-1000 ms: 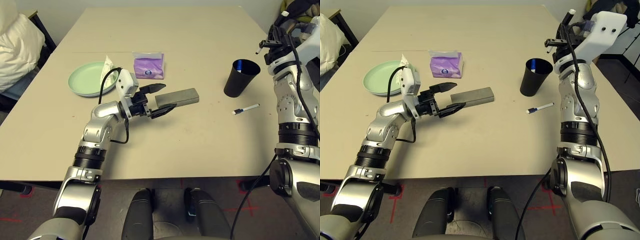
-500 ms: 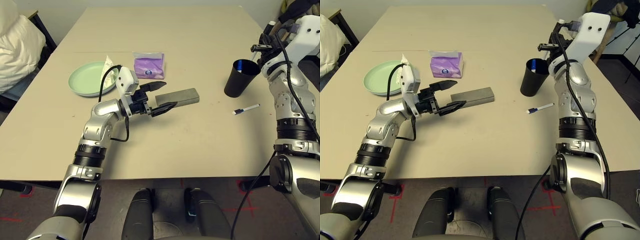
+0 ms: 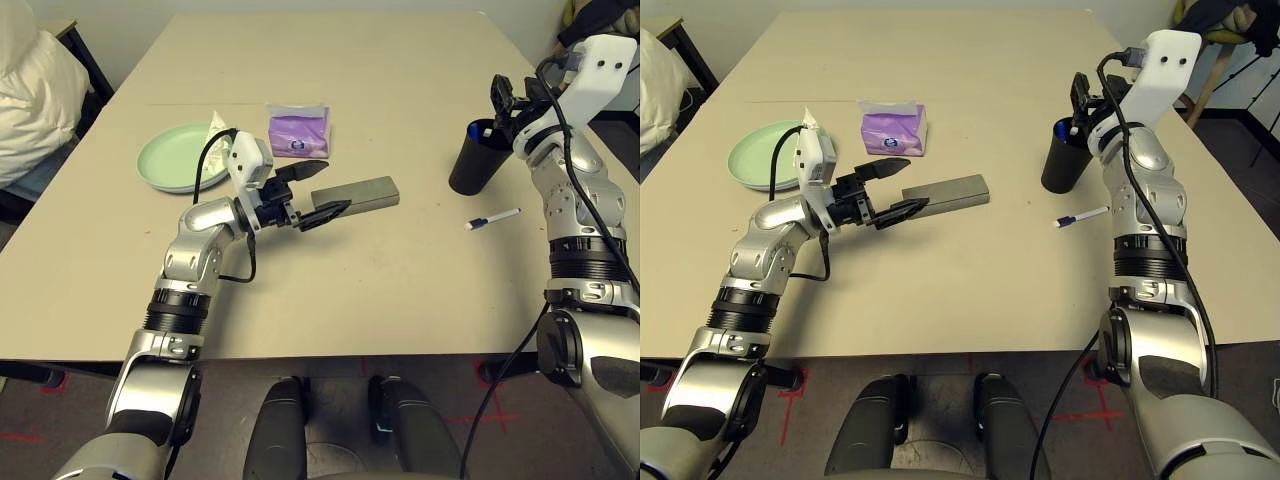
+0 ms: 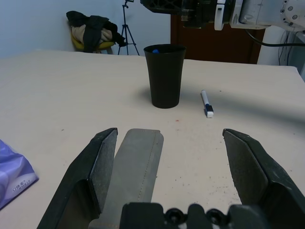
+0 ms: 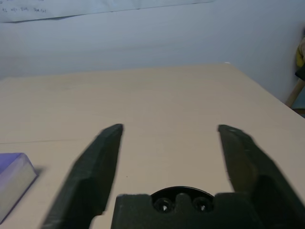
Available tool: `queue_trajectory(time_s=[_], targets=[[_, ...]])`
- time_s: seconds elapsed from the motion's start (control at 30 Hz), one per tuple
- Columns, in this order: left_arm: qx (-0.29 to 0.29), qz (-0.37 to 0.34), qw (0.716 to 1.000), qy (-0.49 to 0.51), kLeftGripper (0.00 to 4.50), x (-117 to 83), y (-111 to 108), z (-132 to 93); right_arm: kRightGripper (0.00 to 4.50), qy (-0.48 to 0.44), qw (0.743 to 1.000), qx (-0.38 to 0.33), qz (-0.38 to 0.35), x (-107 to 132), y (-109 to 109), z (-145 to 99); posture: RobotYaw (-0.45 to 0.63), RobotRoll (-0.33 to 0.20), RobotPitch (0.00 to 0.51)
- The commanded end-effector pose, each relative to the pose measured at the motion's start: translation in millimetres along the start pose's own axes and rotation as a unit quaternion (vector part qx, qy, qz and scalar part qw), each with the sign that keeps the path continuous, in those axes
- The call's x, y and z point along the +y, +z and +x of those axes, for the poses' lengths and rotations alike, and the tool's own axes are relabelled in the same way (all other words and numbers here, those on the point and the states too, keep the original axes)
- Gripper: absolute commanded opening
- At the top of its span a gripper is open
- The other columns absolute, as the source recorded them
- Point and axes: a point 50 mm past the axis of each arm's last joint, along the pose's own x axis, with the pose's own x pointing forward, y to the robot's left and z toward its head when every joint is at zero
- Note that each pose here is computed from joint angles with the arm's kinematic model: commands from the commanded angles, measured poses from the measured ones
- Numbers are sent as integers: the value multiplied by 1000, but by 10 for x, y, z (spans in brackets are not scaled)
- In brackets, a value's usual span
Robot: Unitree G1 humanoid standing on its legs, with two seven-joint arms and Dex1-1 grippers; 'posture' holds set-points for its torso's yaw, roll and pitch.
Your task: Organize and tidy the items on the table.
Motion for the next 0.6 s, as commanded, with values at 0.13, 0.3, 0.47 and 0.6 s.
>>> queue_trajectory(time_s=[0.13,0.3,0.47,0.6], targets=[[5,-4,1000,3,4500,-10,-19,-38,4473,10,1000,3,0,18,-19,-13,124,0,115],[4,-3,1000,3,4500,-14,-16,-34,4473,110,993,-26,29,141,55,-22,126,0,115],[3,-2,1000,3,4500,-29,-15,-36,4473,301,953,25,-15,187,-61,-193,137,0,124],[3,-4,1000,6,4500,-54,-23,-58,4473,382,913,100,-104,53,-175,-281,149,0,139]])
